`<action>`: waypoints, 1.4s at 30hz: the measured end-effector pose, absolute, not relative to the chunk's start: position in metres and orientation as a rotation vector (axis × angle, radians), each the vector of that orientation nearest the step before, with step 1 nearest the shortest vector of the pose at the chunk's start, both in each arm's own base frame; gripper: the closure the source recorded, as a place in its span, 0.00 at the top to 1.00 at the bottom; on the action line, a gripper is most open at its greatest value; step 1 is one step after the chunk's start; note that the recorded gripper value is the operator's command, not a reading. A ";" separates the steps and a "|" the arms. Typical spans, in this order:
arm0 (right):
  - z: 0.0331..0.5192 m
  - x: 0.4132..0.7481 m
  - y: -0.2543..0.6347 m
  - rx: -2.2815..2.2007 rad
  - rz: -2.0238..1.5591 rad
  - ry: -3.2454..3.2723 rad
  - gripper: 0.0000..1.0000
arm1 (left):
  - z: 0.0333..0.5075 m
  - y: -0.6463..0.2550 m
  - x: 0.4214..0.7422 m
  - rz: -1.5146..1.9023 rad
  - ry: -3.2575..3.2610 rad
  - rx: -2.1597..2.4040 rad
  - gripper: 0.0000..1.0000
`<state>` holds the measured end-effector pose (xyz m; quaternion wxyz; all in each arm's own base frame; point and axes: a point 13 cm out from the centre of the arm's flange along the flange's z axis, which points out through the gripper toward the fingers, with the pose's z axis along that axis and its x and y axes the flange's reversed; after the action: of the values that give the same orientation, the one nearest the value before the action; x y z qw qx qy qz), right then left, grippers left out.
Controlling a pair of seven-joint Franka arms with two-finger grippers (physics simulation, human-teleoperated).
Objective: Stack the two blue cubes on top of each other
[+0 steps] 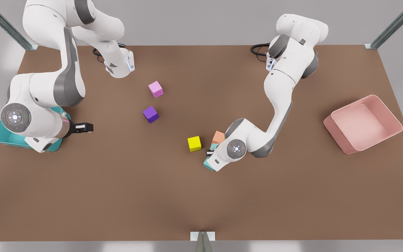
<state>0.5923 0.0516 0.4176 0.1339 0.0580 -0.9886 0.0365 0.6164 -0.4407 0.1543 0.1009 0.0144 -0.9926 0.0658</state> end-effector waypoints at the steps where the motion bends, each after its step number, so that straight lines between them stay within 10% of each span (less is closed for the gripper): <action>1: 0.416 0.593 0.053 0.168 0.105 -2.864 1.00 | 0.153 -0.442 0.618 0.197 -2.935 0.082 0.68; 10: 0.409 0.597 0.054 0.153 0.104 -2.860 1.00 | 0.135 -0.465 0.620 0.228 -2.937 0.334 0.68; 18: 0.404 0.598 0.054 0.144 0.105 -2.853 1.00 | 0.134 -0.470 0.625 0.245 -2.927 0.483 0.82; 20: 0.403 0.598 0.054 0.143 0.104 -2.852 1.00 | 0.134 -0.470 0.626 0.248 -2.923 0.513 1.00; 27: 0.404 0.598 0.054 0.138 0.105 -2.853 1.00 | 0.141 -0.471 0.628 0.253 -2.911 0.585 1.00; 37: 0.402 0.598 0.054 0.134 0.106 -2.851 1.00 | 0.348 -0.284 0.685 0.059 -2.967 0.756 1.00; 42: 0.401 0.599 0.052 0.130 0.108 -2.851 1.00 | 0.378 -0.131 0.573 -0.257 -2.828 0.695 1.00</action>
<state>0.5988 0.0524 0.4013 0.1423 0.0450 -0.9881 0.0374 0.5733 -0.1308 0.3782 0.1087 0.2363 -0.9616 -0.0873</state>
